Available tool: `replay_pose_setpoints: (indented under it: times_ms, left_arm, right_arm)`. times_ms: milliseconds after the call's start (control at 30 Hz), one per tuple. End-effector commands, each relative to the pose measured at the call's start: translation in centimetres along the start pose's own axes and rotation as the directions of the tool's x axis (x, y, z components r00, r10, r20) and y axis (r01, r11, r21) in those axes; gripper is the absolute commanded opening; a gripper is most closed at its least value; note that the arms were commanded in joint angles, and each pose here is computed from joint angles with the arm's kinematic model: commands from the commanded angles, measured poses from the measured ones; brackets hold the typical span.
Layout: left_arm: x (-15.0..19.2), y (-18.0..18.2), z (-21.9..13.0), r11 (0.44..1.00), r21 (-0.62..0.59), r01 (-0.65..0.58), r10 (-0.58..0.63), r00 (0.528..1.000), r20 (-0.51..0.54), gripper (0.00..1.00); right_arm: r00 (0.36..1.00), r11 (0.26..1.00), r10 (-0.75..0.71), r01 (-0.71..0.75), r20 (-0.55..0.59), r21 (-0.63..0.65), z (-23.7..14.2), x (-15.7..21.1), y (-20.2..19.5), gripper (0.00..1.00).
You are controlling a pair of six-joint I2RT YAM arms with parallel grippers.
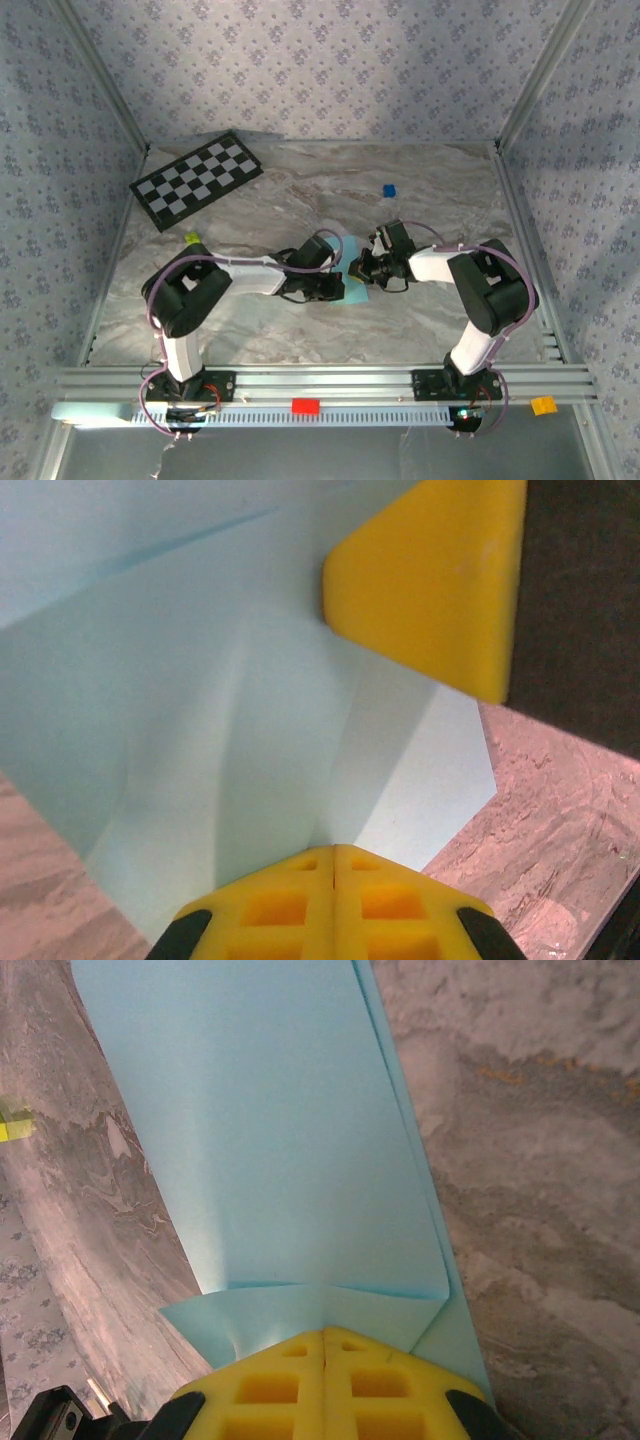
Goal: Fold a paper plane with a square sheet of paper (pick it up from the middle)
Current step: Fold the triangle a second time at the center of the table.
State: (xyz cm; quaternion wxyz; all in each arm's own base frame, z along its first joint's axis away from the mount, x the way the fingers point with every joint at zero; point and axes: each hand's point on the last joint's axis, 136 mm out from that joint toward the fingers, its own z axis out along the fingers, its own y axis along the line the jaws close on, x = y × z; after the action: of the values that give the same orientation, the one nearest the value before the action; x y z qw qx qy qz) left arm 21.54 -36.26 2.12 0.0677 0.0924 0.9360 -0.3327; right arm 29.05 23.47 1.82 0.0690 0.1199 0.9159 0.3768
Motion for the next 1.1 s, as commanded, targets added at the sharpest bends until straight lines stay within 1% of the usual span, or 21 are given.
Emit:
replay_pose_setpoints:
  times_ms: [0,233,500,700,800,933,1000,1067]
  left_arm:
    - [2.5,1.1,-0.4,0.999,-0.026,0.037,-0.038,0.997,-0.064,0.04]
    - [3.3,0.9,-0.2,0.996,0.031,0.084,-0.081,0.994,-0.076,0.05]
    - [3.9,1.5,-0.5,0.993,0.015,0.12,-0.119,0.99,-0.074,0.05]
    - [3.7,1.0,-1.1,0.992,0.029,0.123,-0.121,0.99,-0.066,0.06]
    - [2.9,-0.3,-1.7,0.992,0.073,0.101,-0.099,0.994,-0.038,0.06]
    - [0.8,-2.8,-2.8,0.99,0.13,0.048,-0.051,0.999,0.019,0.07]
    - [-0.1,-3.2,-3.1,0.991,0.132,0.036,-0.041,0.999,0.036,0.07]
    - [-0.7,-2.8,-3.2,0.993,0.113,0.04,-0.046,0.998,0.046,0.07]
  right_arm:
    - [0.997,0.984,0.077,-0.073,-0.014,0.163,0.1,1.3,-5.1,0.02]
    - [0.997,0.984,0.078,-0.075,-0.011,0.161,0.0,1.3,-5.1,0.02]
    - [0.997,0.985,0.076,-0.074,-0.009,0.159,0.0,1.2,-5.0,0.02]
    - [0.997,0.984,0.079,-0.076,-0.011,0.16,0.0,1.3,-5.1,0.02]
    - [0.997,0.985,0.075,-0.073,-0.01,0.156,0.0,1.3,-5.0,0.02]
    - [0.997,0.986,0.076,-0.073,-0.011,0.153,0.0,1.2,-4.9,0.02]
    - [0.997,0.985,0.076,-0.074,-0.01,0.154,0.0,1.3,-4.9,0.02]
    - [0.997,0.985,0.075,-0.073,-0.009,0.156,0.0,1.3,-5.0,0.02]
